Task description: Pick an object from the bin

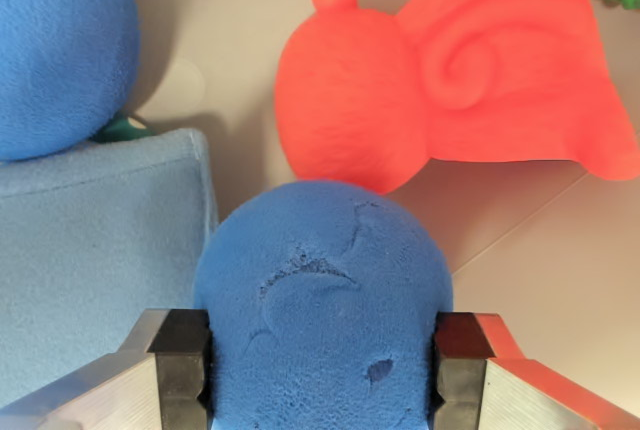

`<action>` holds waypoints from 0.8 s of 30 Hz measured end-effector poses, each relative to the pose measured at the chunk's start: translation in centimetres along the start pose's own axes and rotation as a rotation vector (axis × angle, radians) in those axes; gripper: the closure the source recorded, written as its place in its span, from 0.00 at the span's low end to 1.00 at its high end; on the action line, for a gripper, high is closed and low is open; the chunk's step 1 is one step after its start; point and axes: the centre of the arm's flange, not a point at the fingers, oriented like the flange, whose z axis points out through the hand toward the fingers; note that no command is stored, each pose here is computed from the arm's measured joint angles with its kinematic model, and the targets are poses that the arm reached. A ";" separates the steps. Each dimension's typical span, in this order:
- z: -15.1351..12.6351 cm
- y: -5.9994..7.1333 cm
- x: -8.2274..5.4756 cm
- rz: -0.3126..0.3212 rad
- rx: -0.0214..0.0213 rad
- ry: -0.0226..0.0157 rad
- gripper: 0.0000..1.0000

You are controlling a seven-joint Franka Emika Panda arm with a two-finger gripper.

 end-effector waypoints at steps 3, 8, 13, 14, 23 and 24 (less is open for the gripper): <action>0.0 0.0 0.0 0.000 0.0000 0.0000 1.00; 0.0 0.0 0.0 0.000 0.0000 0.0000 1.00; -0.3 -0.1 0.0 0.001 0.0012 -0.0008 1.00; -0.3 -0.1 0.0 0.001 0.0014 -0.0009 1.00; -2.1 -0.1 0.0 0.002 0.0049 -0.0015 1.00; -2.3 -0.1 0.0 0.003 0.0047 -0.0014 1.00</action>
